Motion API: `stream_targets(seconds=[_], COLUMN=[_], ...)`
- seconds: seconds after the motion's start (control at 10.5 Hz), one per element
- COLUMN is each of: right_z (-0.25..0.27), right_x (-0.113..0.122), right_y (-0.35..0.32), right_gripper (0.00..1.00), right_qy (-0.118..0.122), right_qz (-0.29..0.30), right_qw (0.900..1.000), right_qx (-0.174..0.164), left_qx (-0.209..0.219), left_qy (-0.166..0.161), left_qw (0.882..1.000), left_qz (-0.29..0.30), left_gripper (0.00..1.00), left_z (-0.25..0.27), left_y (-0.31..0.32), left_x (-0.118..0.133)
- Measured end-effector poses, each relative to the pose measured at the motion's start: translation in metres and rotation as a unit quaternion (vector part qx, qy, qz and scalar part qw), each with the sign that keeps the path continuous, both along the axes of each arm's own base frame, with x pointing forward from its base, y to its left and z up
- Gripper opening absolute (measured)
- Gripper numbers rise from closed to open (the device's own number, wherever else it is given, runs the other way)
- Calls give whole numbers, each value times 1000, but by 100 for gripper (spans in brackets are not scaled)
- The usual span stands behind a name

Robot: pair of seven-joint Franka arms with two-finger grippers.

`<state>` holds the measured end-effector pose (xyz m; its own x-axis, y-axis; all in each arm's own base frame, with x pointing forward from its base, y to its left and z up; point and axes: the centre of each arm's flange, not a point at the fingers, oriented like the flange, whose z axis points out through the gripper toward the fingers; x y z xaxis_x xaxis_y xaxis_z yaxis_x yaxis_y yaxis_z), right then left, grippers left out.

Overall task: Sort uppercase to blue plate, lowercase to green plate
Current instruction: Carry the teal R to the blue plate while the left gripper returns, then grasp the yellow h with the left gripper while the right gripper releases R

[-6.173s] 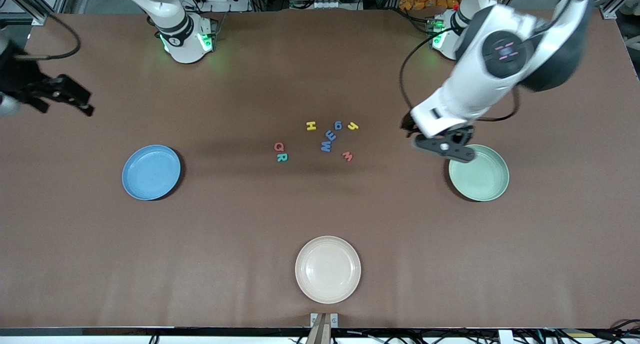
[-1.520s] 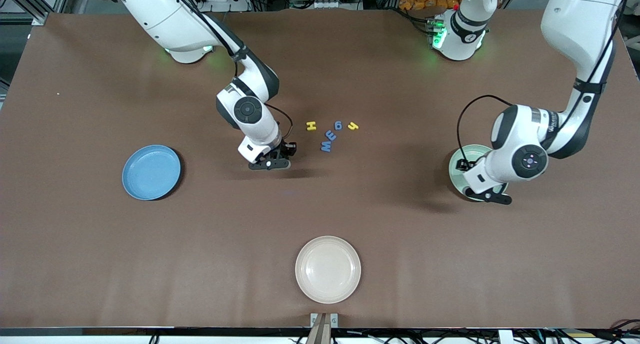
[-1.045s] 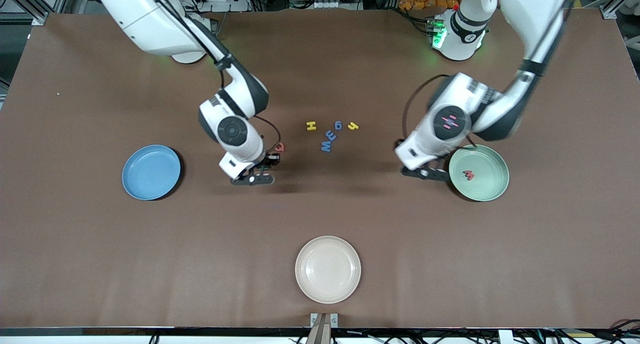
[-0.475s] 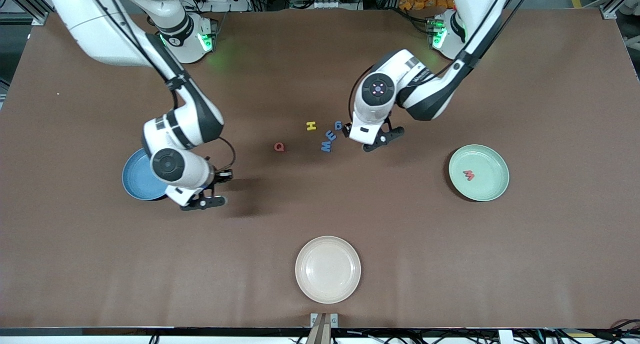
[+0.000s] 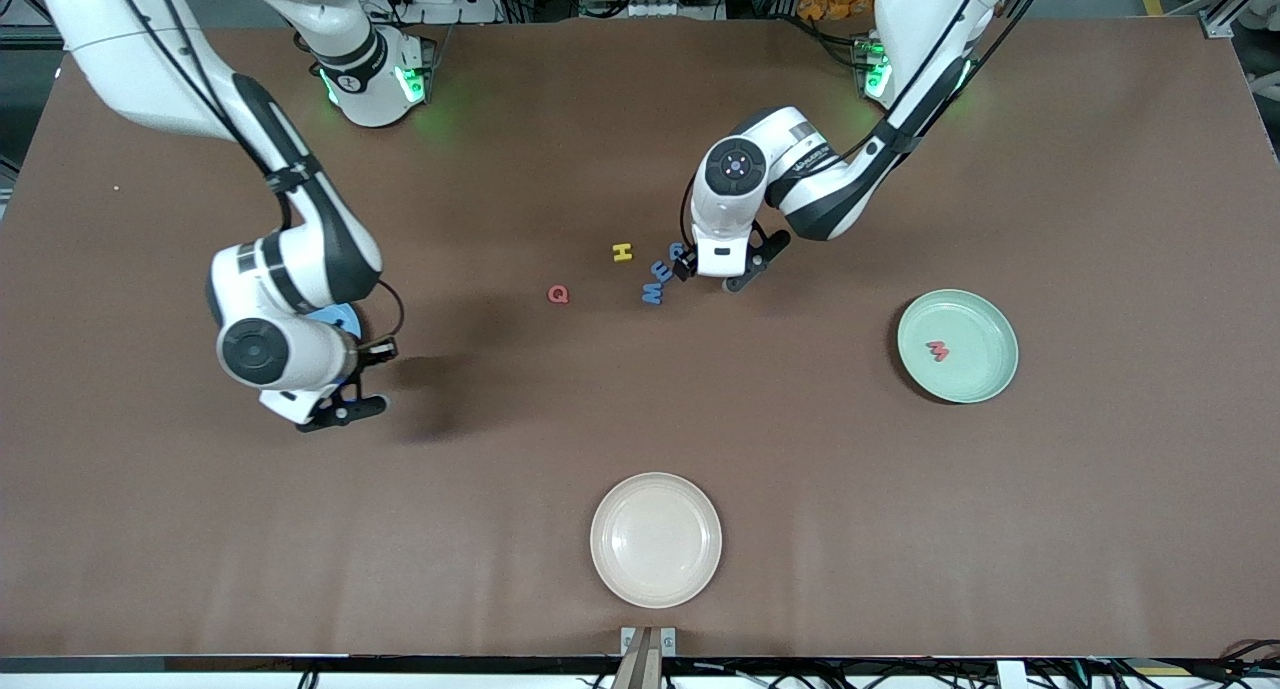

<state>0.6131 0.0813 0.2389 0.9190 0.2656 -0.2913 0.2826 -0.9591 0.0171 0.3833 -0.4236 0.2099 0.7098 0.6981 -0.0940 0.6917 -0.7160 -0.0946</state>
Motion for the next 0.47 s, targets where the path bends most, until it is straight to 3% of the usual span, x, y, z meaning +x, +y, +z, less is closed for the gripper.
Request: stream_targets(seconds=[0.28,0.47], right_z=[-20,-39], right_x=[-13,-27], right_y=[-43,-48], right_gripper=[38,39], right_qy=[28,33], right_qz=[15,16], right_qw=[999,999], right_qx=[13,18], left_qx=[4,-1], left_qy=[-14,-37], left_qw=[999,999], left_qz=[29,33], left_gripper=[100,100], left_z=[-12,-17], left_y=[-4,-7], left_x=[-23,-34])
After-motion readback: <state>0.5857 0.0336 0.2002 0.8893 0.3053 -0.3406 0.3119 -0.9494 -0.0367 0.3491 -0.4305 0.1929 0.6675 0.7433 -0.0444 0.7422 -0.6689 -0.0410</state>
